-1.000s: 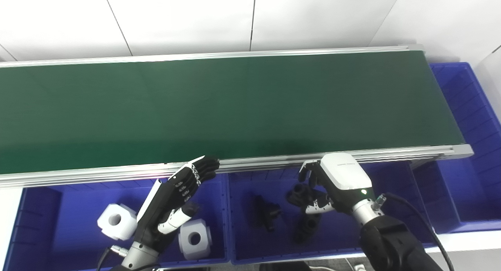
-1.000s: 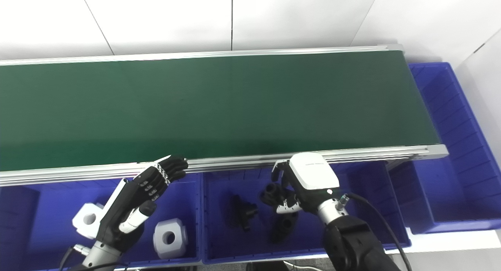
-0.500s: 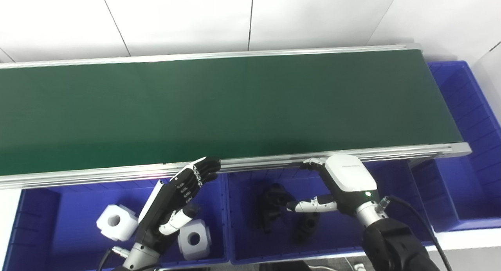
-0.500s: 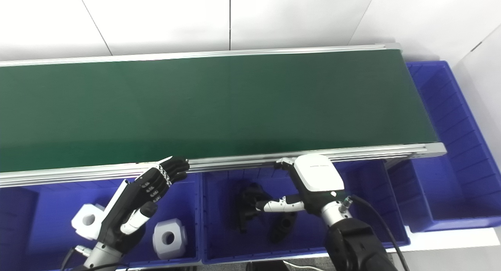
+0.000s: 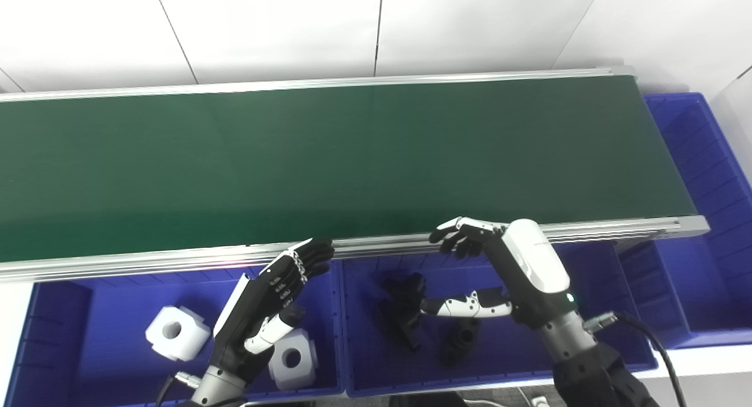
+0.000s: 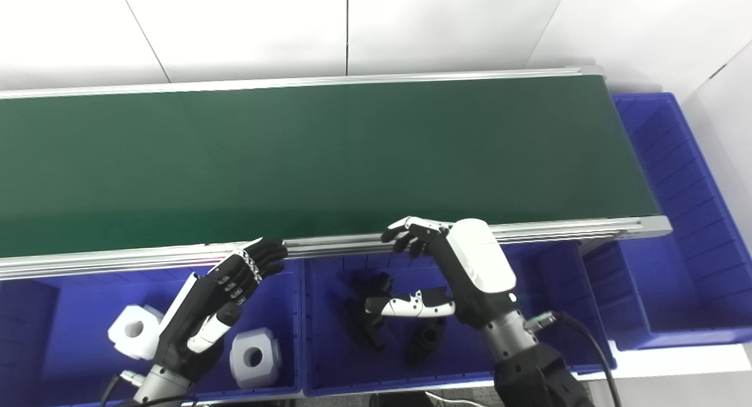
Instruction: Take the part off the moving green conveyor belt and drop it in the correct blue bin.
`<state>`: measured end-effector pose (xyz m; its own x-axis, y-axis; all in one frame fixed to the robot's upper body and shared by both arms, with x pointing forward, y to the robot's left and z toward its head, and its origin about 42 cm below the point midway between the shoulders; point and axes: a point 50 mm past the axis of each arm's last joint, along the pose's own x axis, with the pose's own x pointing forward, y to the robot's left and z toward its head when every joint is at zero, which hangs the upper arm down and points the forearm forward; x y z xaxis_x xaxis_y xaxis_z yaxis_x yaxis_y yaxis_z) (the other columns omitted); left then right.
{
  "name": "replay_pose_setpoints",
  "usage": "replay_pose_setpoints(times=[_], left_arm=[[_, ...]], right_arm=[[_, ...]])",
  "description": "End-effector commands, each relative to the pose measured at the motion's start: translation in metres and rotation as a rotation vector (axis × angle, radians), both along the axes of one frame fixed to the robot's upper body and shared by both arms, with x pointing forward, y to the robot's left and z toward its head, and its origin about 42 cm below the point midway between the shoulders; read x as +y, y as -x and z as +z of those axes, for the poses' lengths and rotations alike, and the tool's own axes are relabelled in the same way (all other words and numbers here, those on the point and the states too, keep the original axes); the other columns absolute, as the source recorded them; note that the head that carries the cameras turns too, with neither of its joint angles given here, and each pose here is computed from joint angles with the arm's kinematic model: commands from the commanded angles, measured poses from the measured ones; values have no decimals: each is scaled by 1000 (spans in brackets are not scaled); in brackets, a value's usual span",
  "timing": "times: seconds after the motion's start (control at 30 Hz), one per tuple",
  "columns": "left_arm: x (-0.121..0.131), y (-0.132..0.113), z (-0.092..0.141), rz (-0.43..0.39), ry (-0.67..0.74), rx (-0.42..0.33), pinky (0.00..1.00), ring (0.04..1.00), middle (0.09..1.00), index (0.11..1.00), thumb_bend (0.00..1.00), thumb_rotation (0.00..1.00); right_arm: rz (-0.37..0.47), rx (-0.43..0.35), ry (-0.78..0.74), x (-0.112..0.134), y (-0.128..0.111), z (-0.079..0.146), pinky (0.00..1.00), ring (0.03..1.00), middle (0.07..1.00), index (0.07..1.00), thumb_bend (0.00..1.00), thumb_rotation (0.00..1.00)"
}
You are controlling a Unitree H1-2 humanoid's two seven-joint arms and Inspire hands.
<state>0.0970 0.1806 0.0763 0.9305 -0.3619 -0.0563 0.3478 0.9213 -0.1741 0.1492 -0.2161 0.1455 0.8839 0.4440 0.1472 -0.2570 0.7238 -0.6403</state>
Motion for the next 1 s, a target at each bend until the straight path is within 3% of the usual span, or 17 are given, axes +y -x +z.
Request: replay_pose_setpoints(times=[0.0, 0.1, 0.23, 0.33, 0.4, 0.43, 0.63, 0.97], left_arm=[[2, 0, 5, -11, 3, -54, 862, 870, 843, 804, 824, 690], [1, -1, 2, -4, -9, -55, 843, 856, 832, 794, 827, 699], [0, -2, -1, -4, -21, -46, 837, 852, 829, 793, 839, 701], [-1, -2, -3, 4, -29, -44, 827, 846, 824, 793, 851, 701], [-3, -1, -5, 11, -33, -43, 815, 837, 816, 785, 865, 696], [-4, -1, -6, 12, -35, -42, 813, 835, 813, 784, 872, 697], [-7, 1, -9, 22, -33, -51, 831, 844, 816, 786, 871, 694], [-17, 1, -13, 64, -127, -92, 873, 882, 845, 796, 887, 730]], right_arm=[[50, -104, -247, 11, 7, 23, 401, 450, 522, 591, 744, 619], [64, -143, -465, 26, 12, 30, 436, 490, 541, 574, 686, 679], [54, -164, -549, 38, 11, 28, 464, 513, 555, 580, 648, 776], [51, -80, -627, 44, 4, 10, 516, 559, 592, 602, 710, 855], [40, 1, -665, 45, -1, -9, 616, 647, 666, 672, 780, 882], [35, 41, -666, 44, -3, -20, 701, 720, 730, 729, 799, 946], [35, 236, -617, 42, -6, -72, 801, 833, 839, 828, 863, 998], [12, 317, -511, 33, 2, -97, 847, 851, 845, 828, 822, 1000]])
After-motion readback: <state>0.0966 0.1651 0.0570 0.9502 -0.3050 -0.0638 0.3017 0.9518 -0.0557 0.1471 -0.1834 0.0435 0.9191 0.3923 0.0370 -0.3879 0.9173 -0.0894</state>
